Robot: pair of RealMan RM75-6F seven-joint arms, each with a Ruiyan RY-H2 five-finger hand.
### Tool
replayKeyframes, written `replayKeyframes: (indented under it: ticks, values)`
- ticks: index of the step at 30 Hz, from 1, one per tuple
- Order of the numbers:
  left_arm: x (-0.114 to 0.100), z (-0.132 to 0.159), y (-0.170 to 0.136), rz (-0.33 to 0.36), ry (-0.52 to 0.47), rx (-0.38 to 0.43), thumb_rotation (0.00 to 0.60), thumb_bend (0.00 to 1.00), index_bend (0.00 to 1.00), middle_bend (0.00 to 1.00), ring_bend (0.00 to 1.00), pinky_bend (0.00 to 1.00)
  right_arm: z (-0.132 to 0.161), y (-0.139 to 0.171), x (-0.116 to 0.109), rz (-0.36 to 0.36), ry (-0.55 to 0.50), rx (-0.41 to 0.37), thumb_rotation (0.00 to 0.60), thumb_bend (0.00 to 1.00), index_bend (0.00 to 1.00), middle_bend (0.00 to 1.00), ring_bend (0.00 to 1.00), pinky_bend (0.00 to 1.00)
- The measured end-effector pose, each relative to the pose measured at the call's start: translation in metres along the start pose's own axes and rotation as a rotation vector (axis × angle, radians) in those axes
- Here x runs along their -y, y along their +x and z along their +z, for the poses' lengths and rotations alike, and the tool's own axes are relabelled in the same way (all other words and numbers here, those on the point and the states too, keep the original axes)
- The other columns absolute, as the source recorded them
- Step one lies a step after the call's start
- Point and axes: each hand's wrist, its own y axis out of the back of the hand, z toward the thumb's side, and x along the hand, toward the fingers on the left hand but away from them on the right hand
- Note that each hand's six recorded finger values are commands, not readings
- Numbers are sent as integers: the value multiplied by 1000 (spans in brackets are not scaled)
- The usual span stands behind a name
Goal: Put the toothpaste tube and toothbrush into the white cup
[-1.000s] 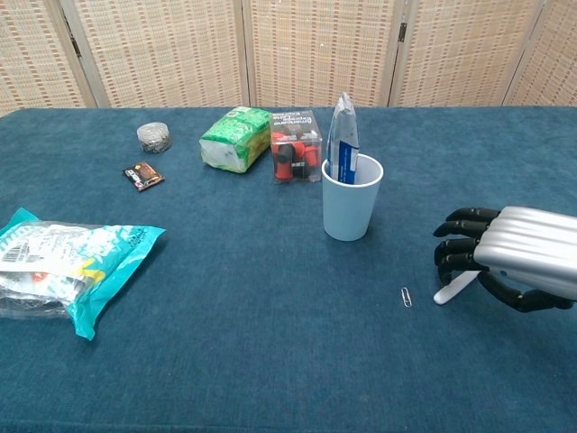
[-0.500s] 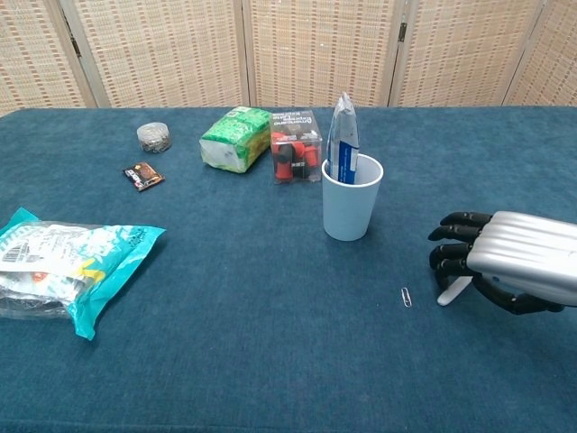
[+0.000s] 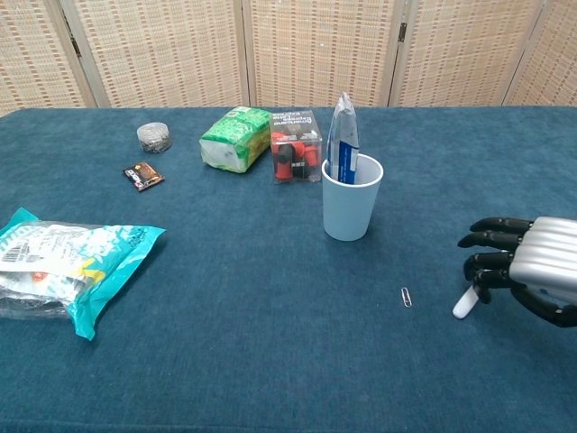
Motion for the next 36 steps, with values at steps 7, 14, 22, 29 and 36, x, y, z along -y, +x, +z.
replayKeyframes:
  ticks: [7,14,22,29,36]
  values:
    - [0,3,1,0,-1,8,600,248,174,115,142,197,-25,17,0,7,-12,101,600,764,437,274,105,114]
    - [1,3,1,-3,-1,8,600,248,175,115,142,197,-54,27,10,67,-41,267,600,762,300,167,43,73]
    - [2,3,1,-5,-1,8,600,248,174,115,141,197,-62,34,25,134,-79,348,600,762,261,109,0,35]
    - [1,2,2,-2,-1,7,600,248,175,115,142,197,-57,21,35,157,-103,358,600,762,206,77,0,15]
    - [2,2,1,-6,-1,4,600,248,174,114,142,197,-48,-3,34,134,-125,339,600,762,170,67,0,3]
